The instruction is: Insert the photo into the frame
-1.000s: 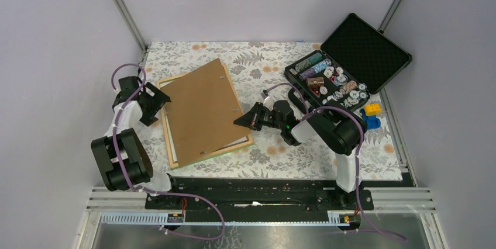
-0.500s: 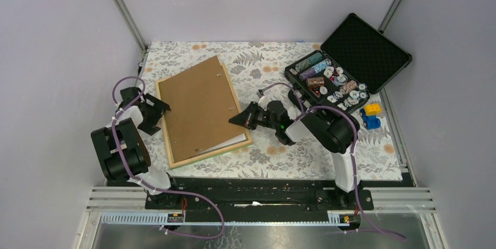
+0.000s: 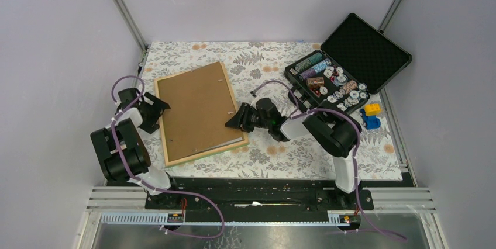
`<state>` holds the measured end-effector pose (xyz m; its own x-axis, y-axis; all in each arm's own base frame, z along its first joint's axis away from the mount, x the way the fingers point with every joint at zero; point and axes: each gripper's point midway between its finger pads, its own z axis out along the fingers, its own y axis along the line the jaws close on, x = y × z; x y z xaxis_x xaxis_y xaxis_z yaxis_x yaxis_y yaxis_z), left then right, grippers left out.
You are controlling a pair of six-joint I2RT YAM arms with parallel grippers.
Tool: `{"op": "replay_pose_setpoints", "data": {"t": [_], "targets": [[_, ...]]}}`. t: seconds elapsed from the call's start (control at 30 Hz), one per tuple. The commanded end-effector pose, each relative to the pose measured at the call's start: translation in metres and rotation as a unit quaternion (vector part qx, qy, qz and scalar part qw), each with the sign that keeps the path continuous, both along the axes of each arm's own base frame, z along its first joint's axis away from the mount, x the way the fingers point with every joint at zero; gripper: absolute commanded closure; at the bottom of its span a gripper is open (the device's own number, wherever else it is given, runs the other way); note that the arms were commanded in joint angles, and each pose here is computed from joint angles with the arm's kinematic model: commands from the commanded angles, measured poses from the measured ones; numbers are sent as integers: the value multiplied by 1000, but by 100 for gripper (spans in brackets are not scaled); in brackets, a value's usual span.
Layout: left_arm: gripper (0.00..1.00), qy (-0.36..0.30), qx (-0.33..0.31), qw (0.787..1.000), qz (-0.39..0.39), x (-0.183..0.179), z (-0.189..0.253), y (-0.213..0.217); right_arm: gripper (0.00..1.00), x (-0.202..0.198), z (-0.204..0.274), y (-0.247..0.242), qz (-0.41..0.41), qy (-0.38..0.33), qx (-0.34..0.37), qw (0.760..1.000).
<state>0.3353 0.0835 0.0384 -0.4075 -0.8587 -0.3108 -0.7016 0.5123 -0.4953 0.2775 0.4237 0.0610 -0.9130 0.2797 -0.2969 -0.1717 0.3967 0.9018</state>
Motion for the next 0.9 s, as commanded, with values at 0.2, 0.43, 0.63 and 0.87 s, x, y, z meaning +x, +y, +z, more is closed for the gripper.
{"op": "replay_pose_setpoints", "data": {"t": [0.2,0.43,0.63,0.87], "targets": [[1,-53,25,998,-34,4,39,-8,1,1,17,-47,44,-77,-282,955],[1,-75,48,995,-36,5,58,-6,0,0,43,-78,48,-110,-319,940],[1,-72,20,996,-49,7,50,-15,5,21,38,-70,52,-94,-260,960],[1,-49,-19,997,-52,7,26,-23,35,50,4,-49,89,-93,-284,950]]}}
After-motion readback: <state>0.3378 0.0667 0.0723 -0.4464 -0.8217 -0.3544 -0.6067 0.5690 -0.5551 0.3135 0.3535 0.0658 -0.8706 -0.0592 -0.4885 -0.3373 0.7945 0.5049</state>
